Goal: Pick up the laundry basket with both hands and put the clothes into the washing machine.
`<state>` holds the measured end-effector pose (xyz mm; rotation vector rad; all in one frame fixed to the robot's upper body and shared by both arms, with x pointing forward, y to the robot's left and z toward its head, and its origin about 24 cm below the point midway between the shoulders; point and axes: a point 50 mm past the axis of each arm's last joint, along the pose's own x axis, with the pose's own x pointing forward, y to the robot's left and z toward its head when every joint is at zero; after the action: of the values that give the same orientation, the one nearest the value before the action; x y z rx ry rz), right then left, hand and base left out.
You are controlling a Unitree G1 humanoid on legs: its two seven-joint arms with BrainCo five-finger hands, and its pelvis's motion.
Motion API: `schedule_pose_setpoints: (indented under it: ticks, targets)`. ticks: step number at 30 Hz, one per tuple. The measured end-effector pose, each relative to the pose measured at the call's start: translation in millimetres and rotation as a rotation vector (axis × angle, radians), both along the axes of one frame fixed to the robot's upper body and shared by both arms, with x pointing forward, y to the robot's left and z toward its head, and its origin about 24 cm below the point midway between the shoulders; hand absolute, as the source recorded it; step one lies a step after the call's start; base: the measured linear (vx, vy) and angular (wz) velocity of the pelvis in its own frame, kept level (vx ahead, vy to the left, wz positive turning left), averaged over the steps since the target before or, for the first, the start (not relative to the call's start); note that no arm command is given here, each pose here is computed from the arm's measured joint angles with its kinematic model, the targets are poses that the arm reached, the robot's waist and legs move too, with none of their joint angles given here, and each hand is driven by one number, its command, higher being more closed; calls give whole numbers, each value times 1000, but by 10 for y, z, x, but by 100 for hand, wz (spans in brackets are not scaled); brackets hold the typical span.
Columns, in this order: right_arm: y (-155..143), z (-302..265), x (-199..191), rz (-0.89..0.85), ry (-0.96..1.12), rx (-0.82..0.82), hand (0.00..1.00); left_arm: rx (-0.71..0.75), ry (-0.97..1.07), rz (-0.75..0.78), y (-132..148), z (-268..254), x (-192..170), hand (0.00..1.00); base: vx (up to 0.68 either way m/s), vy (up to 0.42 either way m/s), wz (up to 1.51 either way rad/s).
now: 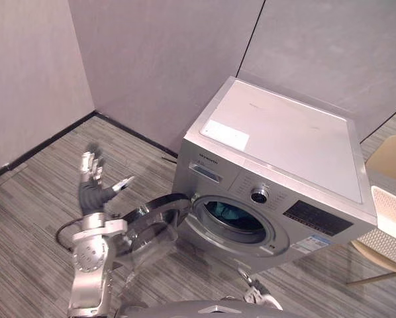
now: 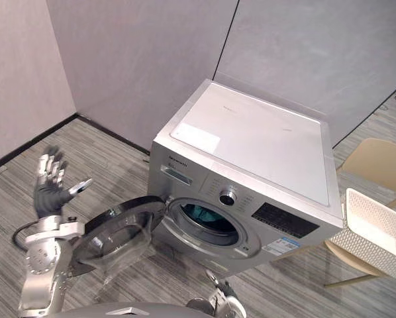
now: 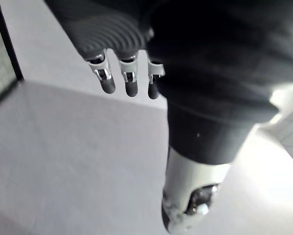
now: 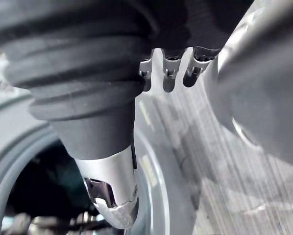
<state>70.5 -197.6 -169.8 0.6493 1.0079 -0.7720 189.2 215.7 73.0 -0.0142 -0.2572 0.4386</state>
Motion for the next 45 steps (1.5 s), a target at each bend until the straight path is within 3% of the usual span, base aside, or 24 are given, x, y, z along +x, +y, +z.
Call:
schedule_pose_setpoints:
  ticks: [3, 8, 14, 19, 23, 29, 32, 36, 41, 45]
  targets:
    - [-94, -12, -101, -10, 44, -9, 0, -13, 40, 108, 183, -80, -77, 0, 125, -102, -46]
    - [-281, 10, -240, -46, 65, -54, 0, -31, 67, 167, 253, -144, -108, 0, 10, -34, -22]
    - [-82, -19, -336, -29, 44, 0, 0, -44, 217, 297, 522, -409, -140, 0, -68, -18, -9]
    - [-50, 23, -187, 9, -22, -14, 0, -35, 299, 393, 822, -509, 62, 0, -85, -46, -15]
    - [-68, 88, 5, 28, -98, -35, 0, -132, 523, 436, 928, -961, 144, 0, -43, -18, -22]
    - [-63, 89, 47, 7, -107, -26, 0, -368, 846, 488, 828, -1732, -354, 0, -13, -4, -13]
    - [-49, 74, 59, 3, -97, -16, 0, -528, 995, 435, 514, -2076, -673, 0, -32, 18, 2]
    - [43, 30, 12, 5, -63, 20, 0, -557, 1127, 305, 149, -2268, -868, 0, -15, 4, 19]
    - [62, 16, 8, 38, -45, 23, 0, -207, 1277, 8, 45, -2270, -802, 0, -35, -4, 27]
    - [87, 20, 61, 101, -41, 16, 0, 49, 1273, -254, -173, -2214, -592, 0, -73, 20, 41]
